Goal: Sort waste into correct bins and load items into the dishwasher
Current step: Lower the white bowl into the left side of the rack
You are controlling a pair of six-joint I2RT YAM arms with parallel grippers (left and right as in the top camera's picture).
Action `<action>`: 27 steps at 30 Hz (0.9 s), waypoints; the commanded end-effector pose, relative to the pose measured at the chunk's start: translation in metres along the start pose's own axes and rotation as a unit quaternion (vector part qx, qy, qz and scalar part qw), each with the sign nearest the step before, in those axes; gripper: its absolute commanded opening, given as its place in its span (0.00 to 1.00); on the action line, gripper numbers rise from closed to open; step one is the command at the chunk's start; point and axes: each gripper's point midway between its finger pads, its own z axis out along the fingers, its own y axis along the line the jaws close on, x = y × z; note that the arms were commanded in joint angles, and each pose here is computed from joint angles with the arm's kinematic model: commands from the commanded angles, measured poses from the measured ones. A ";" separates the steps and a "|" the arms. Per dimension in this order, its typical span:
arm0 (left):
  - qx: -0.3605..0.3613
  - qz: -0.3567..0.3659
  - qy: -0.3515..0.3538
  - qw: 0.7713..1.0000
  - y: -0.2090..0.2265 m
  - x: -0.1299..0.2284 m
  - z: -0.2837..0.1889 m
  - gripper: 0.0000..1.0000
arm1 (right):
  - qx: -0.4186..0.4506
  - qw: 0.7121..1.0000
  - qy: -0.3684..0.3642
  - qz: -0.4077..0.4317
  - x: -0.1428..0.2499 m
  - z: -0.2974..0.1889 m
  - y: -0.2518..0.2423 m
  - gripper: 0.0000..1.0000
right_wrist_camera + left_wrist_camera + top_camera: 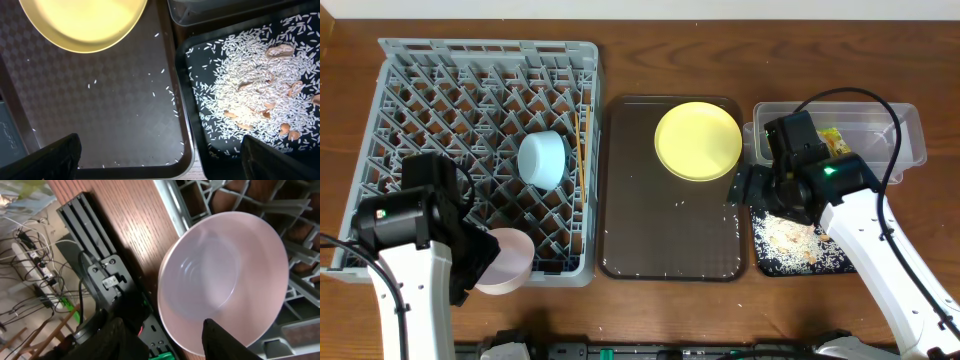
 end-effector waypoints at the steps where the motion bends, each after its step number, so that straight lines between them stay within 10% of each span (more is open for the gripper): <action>1: -0.001 0.001 0.007 1.000 0.000 0.002 0.006 0.51 | -0.003 1.000 -0.001 -0.006 0.000 -0.001 0.000 0.99; 8: -0.018 -0.021 0.035 0.999 0.003 0.007 0.040 0.47 | -0.003 1.000 -0.001 -0.006 0.000 -0.001 0.000 0.99; 12: -0.004 -0.036 0.029 0.999 -0.001 0.001 0.040 0.08 | -0.004 1.000 -0.003 -0.006 -0.001 -0.001 0.001 0.99; 27: -0.004 0.068 -0.143 0.987 -0.012 -0.059 -0.013 0.07 | -0.004 1.000 -0.003 -0.011 -0.001 -0.001 0.001 0.99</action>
